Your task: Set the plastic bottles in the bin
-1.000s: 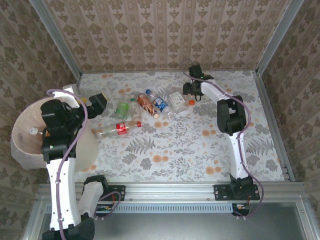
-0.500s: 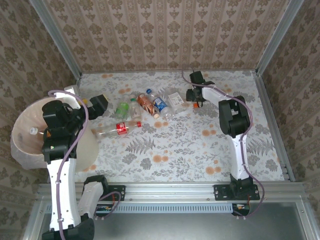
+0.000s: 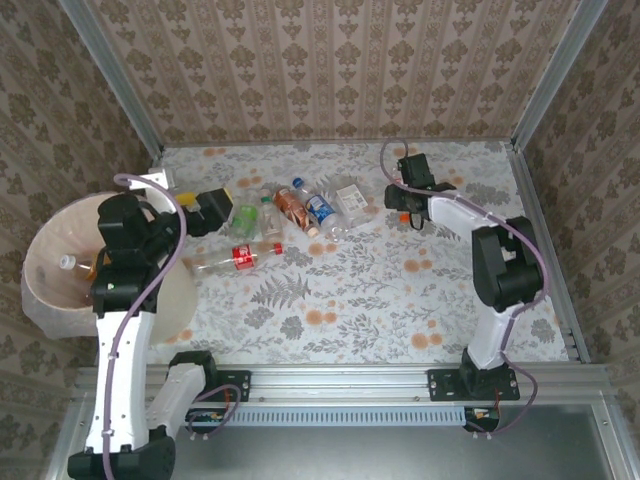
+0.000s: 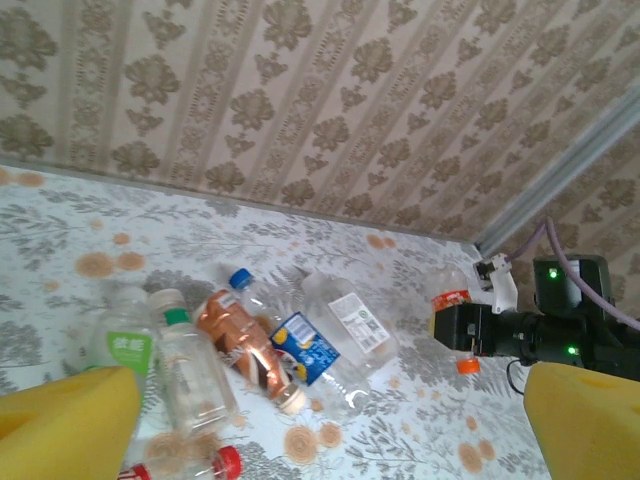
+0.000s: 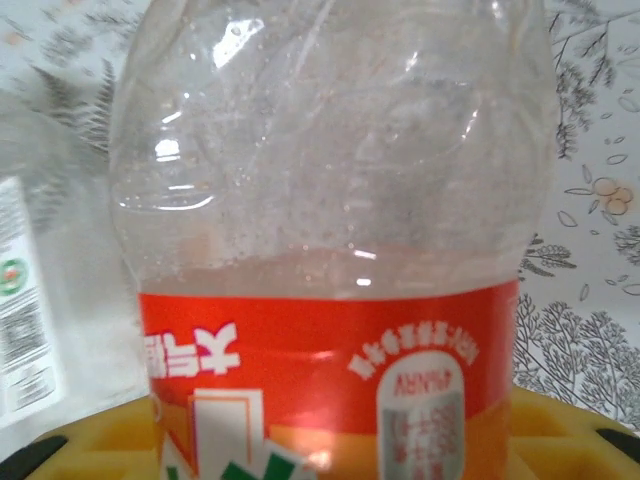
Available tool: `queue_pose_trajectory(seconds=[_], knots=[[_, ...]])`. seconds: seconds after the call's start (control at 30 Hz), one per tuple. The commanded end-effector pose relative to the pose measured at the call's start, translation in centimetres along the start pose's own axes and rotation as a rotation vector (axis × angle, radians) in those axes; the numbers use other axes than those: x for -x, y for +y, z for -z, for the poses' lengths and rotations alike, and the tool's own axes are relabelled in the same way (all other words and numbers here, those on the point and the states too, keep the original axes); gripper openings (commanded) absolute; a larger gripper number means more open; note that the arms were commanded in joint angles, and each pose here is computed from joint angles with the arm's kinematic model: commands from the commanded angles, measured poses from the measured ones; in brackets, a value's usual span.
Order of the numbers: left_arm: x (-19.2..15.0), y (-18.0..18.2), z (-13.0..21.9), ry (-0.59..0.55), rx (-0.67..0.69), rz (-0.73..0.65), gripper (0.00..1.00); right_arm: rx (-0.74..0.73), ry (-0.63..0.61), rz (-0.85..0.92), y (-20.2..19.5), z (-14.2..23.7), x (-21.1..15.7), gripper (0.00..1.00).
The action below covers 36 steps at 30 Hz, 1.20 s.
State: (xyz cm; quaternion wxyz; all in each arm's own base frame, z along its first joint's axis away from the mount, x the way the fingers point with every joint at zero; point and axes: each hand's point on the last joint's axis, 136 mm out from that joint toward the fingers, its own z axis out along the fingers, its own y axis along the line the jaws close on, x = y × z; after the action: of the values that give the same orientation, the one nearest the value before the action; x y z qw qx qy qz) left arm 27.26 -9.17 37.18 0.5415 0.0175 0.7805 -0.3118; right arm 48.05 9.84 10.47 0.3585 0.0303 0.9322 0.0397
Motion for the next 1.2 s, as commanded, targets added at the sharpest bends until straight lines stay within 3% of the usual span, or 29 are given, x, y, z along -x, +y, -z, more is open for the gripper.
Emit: queue_pose_trajectory(seconds=[0.0,0.17,0.67,0.97,1.17], knots=[[0.3,-1.7,-0.9,-0.006,-0.071,-0.013,1.0,0.128,-0.121,-0.029,1.6,2.9,1.6,0.42],[-0.7,-2.5,-3.3,0.053,-0.095,-0.019,1.0,0.271,-0.184,-0.08,3.4,6.2,1.0,0.4],[-5.2,-7.6,-10.8,0.155,-0.23,-0.084,1.0,0.515,-0.293,-0.073,9.4,14.7,-2.2,0.37],[-9.2,-13.5,-14.5,0.289,-0.401,-0.097,1.0,0.701,-0.337,-0.028,15.5,17.0,-2.7,0.36],[-11.1,-15.4,-15.9,0.321,-0.466,-0.081,1.0,0.806,-0.342,-0.009,19.1,17.9,-2.4,0.36]])
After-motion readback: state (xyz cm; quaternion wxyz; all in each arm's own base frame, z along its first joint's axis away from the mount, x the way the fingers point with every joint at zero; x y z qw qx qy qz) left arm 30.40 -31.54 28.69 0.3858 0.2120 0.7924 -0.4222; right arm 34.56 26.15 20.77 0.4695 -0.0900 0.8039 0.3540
